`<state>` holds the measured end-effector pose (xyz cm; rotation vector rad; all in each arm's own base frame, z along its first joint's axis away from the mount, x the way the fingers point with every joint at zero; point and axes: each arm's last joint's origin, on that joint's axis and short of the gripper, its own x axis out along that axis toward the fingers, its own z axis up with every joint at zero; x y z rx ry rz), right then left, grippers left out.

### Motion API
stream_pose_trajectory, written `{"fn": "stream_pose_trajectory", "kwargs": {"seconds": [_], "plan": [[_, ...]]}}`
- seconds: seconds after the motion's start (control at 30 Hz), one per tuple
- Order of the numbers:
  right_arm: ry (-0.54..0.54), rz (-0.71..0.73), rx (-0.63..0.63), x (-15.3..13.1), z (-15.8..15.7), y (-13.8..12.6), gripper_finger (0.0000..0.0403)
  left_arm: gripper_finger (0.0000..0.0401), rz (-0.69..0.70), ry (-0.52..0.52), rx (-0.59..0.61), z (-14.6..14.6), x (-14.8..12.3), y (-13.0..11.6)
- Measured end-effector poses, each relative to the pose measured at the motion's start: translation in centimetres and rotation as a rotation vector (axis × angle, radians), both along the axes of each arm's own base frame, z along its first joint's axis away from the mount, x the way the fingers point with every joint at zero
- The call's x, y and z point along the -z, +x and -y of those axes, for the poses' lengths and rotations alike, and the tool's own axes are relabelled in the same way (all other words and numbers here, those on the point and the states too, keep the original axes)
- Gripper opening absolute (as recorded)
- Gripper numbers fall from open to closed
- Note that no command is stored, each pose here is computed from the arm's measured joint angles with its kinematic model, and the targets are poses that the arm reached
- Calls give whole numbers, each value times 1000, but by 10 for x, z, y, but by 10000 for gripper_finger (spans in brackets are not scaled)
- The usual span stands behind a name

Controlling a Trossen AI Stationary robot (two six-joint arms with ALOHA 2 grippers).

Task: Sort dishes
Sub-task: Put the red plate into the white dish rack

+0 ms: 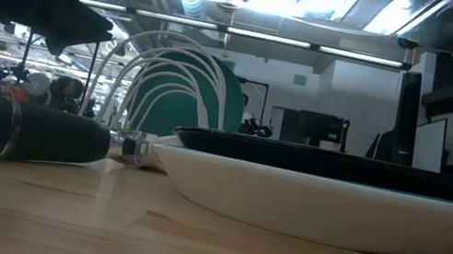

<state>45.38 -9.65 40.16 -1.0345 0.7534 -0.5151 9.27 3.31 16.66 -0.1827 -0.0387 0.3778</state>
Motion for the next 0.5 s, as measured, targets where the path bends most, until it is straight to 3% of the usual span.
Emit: {"fn": "stream_pose_trajectory", "kwargs": {"seconds": [0.17,0.23,0.37,0.5], "plan": [[86,-88,-52,-22,-42,-28,169,143,10,-27,3,0,0,0],[170,-102,-58,-27,-57,-44,169,143,8,-24,10,0,0,0],[491,-135,-76,-32,-81,-79,169,143,4,-25,24,1,0,0],[803,-208,-69,-25,-103,-95,169,143,8,-35,26,1,0,0]]}}
